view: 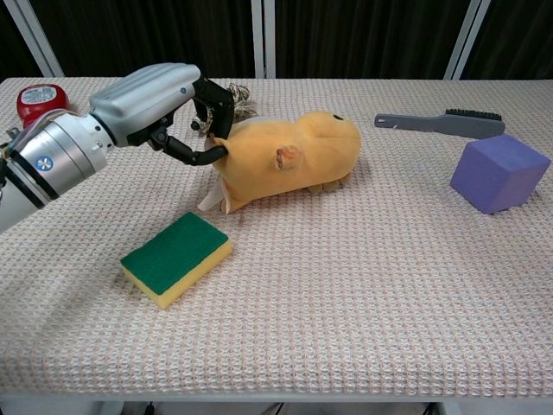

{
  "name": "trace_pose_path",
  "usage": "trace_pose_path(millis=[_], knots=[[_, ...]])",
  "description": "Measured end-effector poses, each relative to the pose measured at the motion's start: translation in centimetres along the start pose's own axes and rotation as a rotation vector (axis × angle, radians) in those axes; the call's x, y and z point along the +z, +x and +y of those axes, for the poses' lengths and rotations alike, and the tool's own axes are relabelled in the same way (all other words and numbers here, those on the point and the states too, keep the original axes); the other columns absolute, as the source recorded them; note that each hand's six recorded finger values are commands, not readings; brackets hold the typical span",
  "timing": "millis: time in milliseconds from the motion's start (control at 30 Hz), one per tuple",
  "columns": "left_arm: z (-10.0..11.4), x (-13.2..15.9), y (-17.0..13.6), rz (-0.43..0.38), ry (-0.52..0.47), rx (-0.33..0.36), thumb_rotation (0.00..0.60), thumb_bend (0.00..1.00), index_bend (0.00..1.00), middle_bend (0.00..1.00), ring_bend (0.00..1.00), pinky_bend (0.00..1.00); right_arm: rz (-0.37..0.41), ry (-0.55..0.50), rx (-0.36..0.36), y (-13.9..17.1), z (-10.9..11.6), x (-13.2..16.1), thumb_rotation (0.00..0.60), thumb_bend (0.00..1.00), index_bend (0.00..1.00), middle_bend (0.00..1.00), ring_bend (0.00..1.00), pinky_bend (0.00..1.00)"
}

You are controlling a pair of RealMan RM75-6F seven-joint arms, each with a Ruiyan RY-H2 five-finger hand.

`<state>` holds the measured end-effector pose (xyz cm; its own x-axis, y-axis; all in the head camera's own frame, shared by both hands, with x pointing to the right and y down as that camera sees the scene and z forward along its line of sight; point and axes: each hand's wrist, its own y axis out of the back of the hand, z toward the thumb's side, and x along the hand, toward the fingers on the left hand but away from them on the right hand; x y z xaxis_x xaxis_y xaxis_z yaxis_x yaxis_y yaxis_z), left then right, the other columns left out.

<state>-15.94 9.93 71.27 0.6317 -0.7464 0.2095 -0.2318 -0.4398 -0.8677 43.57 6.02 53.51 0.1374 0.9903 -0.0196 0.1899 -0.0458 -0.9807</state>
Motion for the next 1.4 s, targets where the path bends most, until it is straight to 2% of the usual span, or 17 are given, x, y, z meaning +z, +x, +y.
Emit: trace_pose_path(millis=[67,133,167,333,500,633,767,867,967,1067,1200,1267,1400], knots=[[-0.1,-0.1,-0.1,-0.002,0.003,-0.014,0.600,0.31,0.23,0.32,0.24,0.37,-0.001,-0.001,0.000,0.1,0.0,0.0,0.600,0.20,0.00,0.00,0.00,0.00],[0.1,-0.3,-0.2,0.001,0.005,-0.023,0.600,0.26,0.11,0.21,0.17,0.33,-0.002,-0.001,-0.002,0.1,0.0,-0.1,0.600,0.20,0.00,0.00,0.00,0.00],[0.3,-0.4,-0.2,0.006,0.006,-0.025,0.600,0.25,0.08,0.18,0.15,0.31,-0.002,-0.001,-0.003,0.1,0.1,-0.1,0.600,0.20,0.00,0.00,0.00,0.00],[2.7,-1.5,-0.8,0.044,-0.001,0.018,0.600,0.22,0.07,0.14,0.10,0.26,-0.004,0.002,-0.007,0.3,0.4,-0.3,0.600,0.20,0.00,0.00,0.00,0.00],[7.7,-4.1,-4.0,0.139,0.089,0.104,0.600,0.20,0.07,0.11,0.08,0.24,0.006,0.018,-0.010,0.7,0.8,-0.6,0.600,0.20,0.00,0.00,0.00,0.00],[11.7,-6.9,-9.0,0.277,0.185,0.139,0.600,0.17,0.07,0.09,0.06,0.22,0.008,0.075,-0.002,1.5,1.1,-1.1,0.600,0.20,0.00,0.00,0.00,0.00],[14.4,-9.2,-16.3,0.465,0.249,0.092,0.600,0.17,0.07,0.08,0.05,0.21,-0.015,0.189,0.033,2.9,1.3,-2.2,0.600,0.20,0.00,0.00,0.00,0.00],[14.8,-10.0,-21.9,0.586,0.280,0.018,0.598,0.17,0.07,0.08,0.05,0.21,-0.056,0.305,0.098,4.7,1.5,-3.3,0.600,0.20,0.00,0.00,0.00,0.00],[14.4,-10.0,-26.2,0.667,0.280,-0.025,0.598,0.17,0.07,0.08,0.05,0.21,-0.110,0.345,0.195,7.4,1.2,-3.9,0.600,0.21,0.00,0.00,0.00,0.00],[14.4,-9.8,-28.6,0.711,0.265,-0.019,0.595,0.17,0.07,0.08,0.05,0.21,-0.169,0.340,0.296,10.8,0.5,-4.1,0.600,0.21,0.00,0.00,0.00,0.00],[14.5,-9.7,-29.8,0.714,0.254,-0.001,0.582,0.17,0.07,0.08,0.05,0.21,-0.244,0.338,0.440,16.1,-0.7,-4.4,0.600,0.20,0.00,0.00,0.00,0.00],[14.6,-9.5,-29.9,0.700,0.260,0.011,0.582,0.17,0.07,0.08,0.05,0.21,-0.248,0.325,0.459,17.2,-1.1,-4.1,0.600,0.21,0.00,0.00,0.00,0.00],[14.5,-9.3,-30.1,0.686,0.260,0.025,0.582,0.17,0.07,0.08,0.05,0.21,-0.207,0.313,0.419,17.3,-1.7,-3.5,0.600,0.21,0.00,0.00,0.00,0.00]])
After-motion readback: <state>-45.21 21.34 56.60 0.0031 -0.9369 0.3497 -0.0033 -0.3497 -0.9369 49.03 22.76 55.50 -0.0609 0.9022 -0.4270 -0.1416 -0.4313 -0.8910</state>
